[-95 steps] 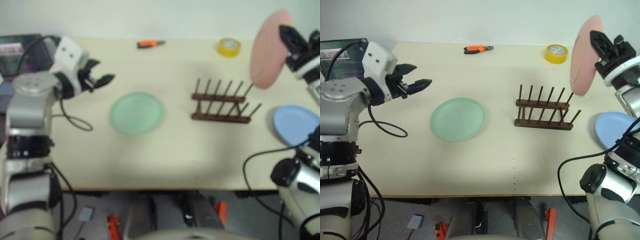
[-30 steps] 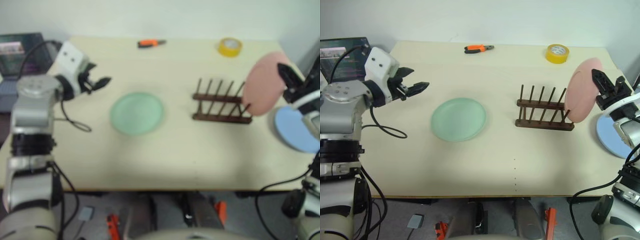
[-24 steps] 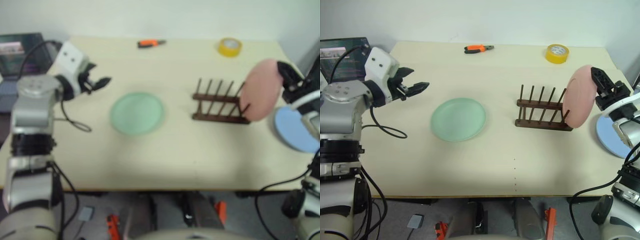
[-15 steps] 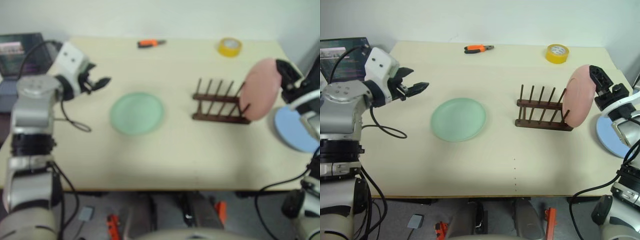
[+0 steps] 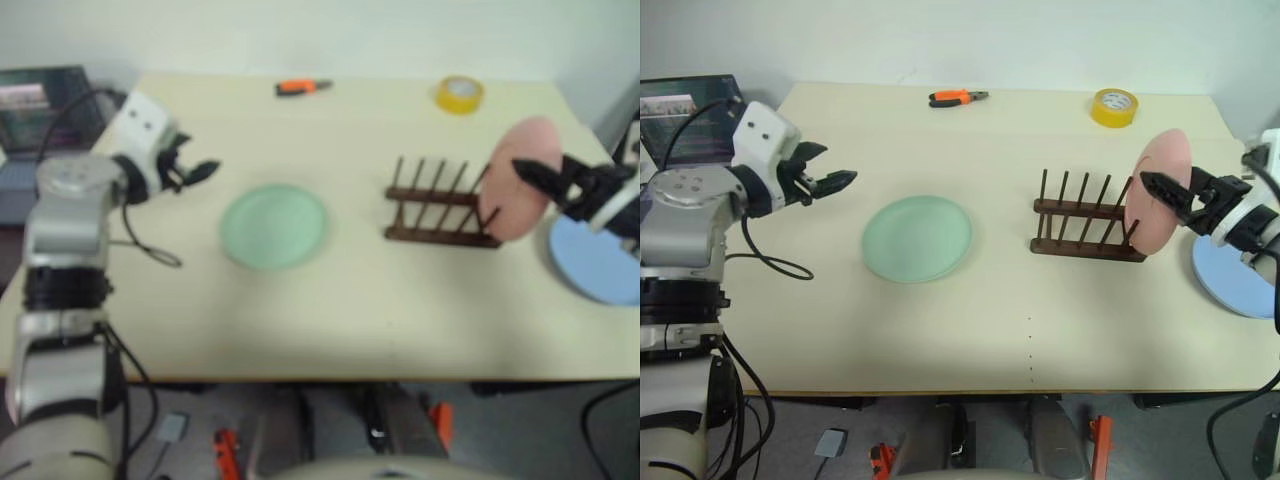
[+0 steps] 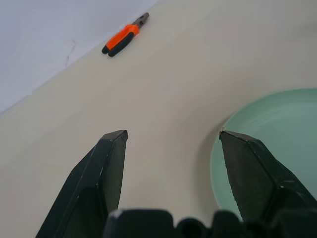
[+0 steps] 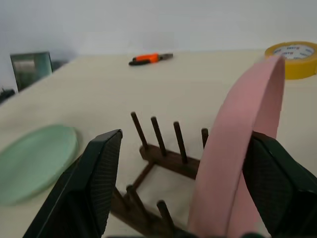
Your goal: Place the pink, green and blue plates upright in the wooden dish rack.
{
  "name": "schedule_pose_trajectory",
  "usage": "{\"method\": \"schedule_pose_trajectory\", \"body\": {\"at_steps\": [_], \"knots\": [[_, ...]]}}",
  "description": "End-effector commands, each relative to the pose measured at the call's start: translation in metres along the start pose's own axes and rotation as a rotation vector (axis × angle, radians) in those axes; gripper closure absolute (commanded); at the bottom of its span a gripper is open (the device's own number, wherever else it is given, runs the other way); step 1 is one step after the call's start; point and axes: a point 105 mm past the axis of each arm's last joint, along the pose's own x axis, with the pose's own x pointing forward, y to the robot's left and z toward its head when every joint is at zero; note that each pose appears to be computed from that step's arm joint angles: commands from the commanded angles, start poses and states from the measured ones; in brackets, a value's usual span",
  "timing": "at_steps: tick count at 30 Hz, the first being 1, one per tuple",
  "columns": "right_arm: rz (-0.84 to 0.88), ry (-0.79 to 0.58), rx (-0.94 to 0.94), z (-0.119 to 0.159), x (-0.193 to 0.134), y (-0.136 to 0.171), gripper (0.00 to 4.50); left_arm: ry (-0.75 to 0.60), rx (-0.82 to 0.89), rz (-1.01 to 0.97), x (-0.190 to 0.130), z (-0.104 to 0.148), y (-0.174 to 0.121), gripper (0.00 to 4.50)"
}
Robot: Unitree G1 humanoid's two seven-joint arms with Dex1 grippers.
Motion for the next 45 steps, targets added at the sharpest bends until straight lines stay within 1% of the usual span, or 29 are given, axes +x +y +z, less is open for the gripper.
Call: {"method": "schedule_pose_trajectory", "body": {"at_steps": [1, 5, 8, 11, 14, 17, 19, 27, 30, 35, 36, 38, 42, 45], "knots": [[0.014, 0.003, -0.167, 0.027, -0.015, 0.001, 0.68, 0.016, -0.028, -0.005, 0.003, 0.001, 0.001, 1.23], [0.041, -0.003, -0.273, 0.055, -0.030, 0.004, 0.68, 0.048, -0.058, -0.022, 0.007, -0.006, -0.003, 1.23], [0.075, -0.018, -0.334, 0.070, -0.036, 0.013, 0.68, 0.076, -0.103, -0.024, 0.010, -0.014, -0.003, 1.23], [0.168, -0.049, -0.392, 0.083, -0.037, 0.039, 0.68, 0.131, -0.152, -0.038, 0.016, -0.029, -0.008, 1.23], [0.257, -0.109, -0.416, 0.094, -0.033, 0.066, 0.68, 0.183, -0.185, -0.033, 0.023, -0.045, -0.012, 1.23], [0.326, -0.115, -0.434, 0.090, -0.023, 0.089, 0.68, 0.201, -0.227, -0.058, 0.031, -0.055, -0.021, 1.23], [0.353, -0.122, -0.429, 0.088, -0.018, 0.099, 0.68, 0.219, -0.238, -0.049, 0.035, -0.060, -0.023, 1.23], [0.385, -0.116, -0.419, 0.079, -0.008, 0.113, 0.68, 0.248, -0.293, -0.013, 0.036, -0.076, -0.019, 1.23], [0.396, -0.115, -0.418, 0.077, -0.006, 0.117, 0.65, 0.239, -0.293, -0.029, 0.036, -0.076, -0.022, 1.82], [0.464, -0.102, -0.409, 0.068, 0.001, 0.131, 0.65, 0.234, -0.322, -0.013, 0.035, -0.079, -0.019, 3.50], [0.478, -0.095, -0.408, 0.065, 0.002, 0.134, 0.65, 0.231, -0.326, -0.014, 0.035, -0.079, -0.019, 3.91], [0.492, -0.085, -0.407, 0.061, 0.006, 0.138, 0.65, 0.226, -0.331, -0.015, 0.036, -0.078, -0.020, 4.47], [0.497, -0.047, -0.447, 0.047, 0.020, 0.145, 0.65, 0.193, -0.353, -0.008, 0.037, -0.070, -0.018, 4.47], [0.491, -0.047, -0.494, 0.040, 0.039, 0.152, 0.65, 0.131, -0.368, 0.036, 0.036, -0.053, -0.005, 4.47]]}}
